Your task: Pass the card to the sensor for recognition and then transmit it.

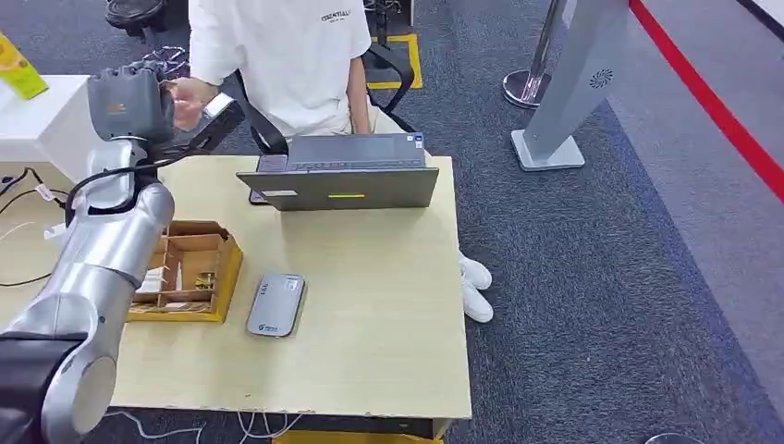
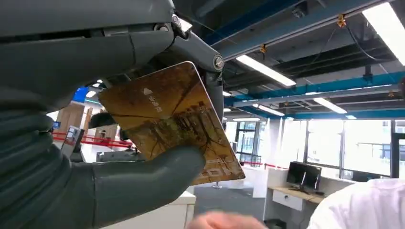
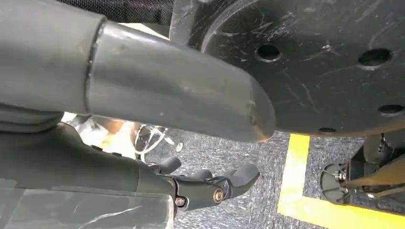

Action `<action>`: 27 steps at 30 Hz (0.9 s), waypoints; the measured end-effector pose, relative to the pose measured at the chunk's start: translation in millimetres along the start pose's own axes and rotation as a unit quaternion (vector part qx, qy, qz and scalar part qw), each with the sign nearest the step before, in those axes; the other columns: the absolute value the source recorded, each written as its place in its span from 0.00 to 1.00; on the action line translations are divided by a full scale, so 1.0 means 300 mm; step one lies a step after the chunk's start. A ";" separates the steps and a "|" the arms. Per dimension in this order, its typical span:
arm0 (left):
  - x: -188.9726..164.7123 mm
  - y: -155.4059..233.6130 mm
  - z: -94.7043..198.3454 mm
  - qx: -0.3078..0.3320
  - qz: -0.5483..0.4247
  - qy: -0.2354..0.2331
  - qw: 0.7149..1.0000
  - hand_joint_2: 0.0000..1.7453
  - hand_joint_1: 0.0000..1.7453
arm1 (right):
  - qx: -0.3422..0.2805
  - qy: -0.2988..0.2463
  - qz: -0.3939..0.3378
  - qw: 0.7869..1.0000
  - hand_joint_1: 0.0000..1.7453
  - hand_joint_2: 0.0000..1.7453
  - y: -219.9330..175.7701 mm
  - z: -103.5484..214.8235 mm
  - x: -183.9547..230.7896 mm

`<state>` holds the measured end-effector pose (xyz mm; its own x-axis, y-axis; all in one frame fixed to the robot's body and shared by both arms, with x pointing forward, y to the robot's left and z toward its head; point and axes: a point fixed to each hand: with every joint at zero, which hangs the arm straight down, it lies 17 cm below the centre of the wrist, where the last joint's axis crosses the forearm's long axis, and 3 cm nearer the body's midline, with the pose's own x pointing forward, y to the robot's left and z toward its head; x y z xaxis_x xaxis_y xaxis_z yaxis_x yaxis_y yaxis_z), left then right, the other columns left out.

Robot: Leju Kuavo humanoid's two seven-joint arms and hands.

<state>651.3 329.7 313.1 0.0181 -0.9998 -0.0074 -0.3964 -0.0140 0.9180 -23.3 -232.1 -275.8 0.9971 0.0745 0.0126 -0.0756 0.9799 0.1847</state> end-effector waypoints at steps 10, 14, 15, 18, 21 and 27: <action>0.202 -0.061 0.100 0.033 0.072 -0.049 0.996 1.00 1.00 | -0.004 -0.006 -0.015 1.000 0.00 0.00 0.005 -0.003 0.023; 0.302 -0.099 0.279 0.050 0.107 -0.083 0.989 1.00 1.00 | 0.001 -0.024 -0.045 0.999 0.00 0.00 0.036 -0.006 0.035; 0.331 -0.086 0.331 0.061 0.113 -0.094 0.987 1.00 1.00 | 0.001 -0.026 -0.052 0.998 0.00 0.00 0.044 -0.006 0.033; 0.401 -0.020 0.496 0.097 0.125 -0.123 0.980 1.00 1.00 | 0.003 -0.027 -0.064 0.998 0.00 0.00 0.071 -0.008 0.018; 0.441 0.033 0.598 0.118 0.132 -0.143 0.974 1.00 1.00 | 0.004 -0.024 -0.072 0.997 0.00 0.00 0.085 -0.009 0.004; 0.535 0.154 0.844 0.160 0.132 -0.195 0.959 1.00 1.00 | 0.003 -0.026 -0.097 0.995 0.00 0.00 0.111 -0.012 0.001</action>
<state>403.4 165.0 254.0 -0.4409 -0.8975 0.0029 -0.6023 0.2982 0.7405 -25.5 -198.7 -273.2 0.9917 -0.1252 0.0277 0.1175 0.9739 0.1940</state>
